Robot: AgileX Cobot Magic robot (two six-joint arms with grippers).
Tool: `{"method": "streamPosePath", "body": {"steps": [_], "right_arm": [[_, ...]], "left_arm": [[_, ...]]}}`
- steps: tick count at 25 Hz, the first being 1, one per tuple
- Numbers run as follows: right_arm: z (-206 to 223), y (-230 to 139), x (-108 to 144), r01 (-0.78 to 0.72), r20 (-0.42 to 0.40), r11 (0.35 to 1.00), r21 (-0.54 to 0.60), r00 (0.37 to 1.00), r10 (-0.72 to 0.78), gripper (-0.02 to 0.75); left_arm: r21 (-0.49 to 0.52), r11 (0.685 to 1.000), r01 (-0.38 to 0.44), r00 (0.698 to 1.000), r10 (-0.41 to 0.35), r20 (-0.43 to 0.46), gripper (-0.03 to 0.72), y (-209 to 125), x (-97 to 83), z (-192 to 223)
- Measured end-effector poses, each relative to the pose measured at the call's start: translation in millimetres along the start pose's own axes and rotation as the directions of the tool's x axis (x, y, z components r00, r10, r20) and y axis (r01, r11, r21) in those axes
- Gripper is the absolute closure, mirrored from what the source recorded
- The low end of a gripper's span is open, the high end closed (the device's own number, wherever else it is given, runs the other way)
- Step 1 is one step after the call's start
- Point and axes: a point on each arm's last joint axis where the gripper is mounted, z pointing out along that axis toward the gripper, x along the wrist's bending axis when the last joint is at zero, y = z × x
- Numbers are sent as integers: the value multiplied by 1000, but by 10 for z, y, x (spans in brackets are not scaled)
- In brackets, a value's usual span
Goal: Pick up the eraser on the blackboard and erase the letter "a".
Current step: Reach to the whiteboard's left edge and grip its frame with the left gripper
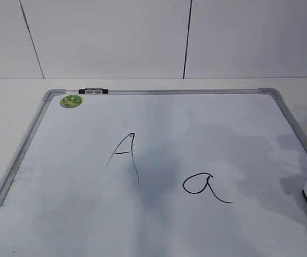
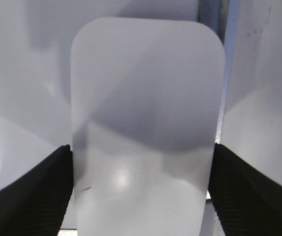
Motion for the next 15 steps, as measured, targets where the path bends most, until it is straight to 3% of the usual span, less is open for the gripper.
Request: {"method": "streamPosePath", "body": {"steps": [6, 15], "right_arm": [[4, 1, 0, 0, 0, 1000, 2, 1000, 0, 169], [4, 2, 0, 0, 0, 1000, 0, 1000, 0, 181]], "left_arm": [[0, 1000, 0, 1000, 0, 0, 443, 0, 0, 0], [0, 1000, 0, 1000, 0, 0, 443, 0, 0, 0]]}}
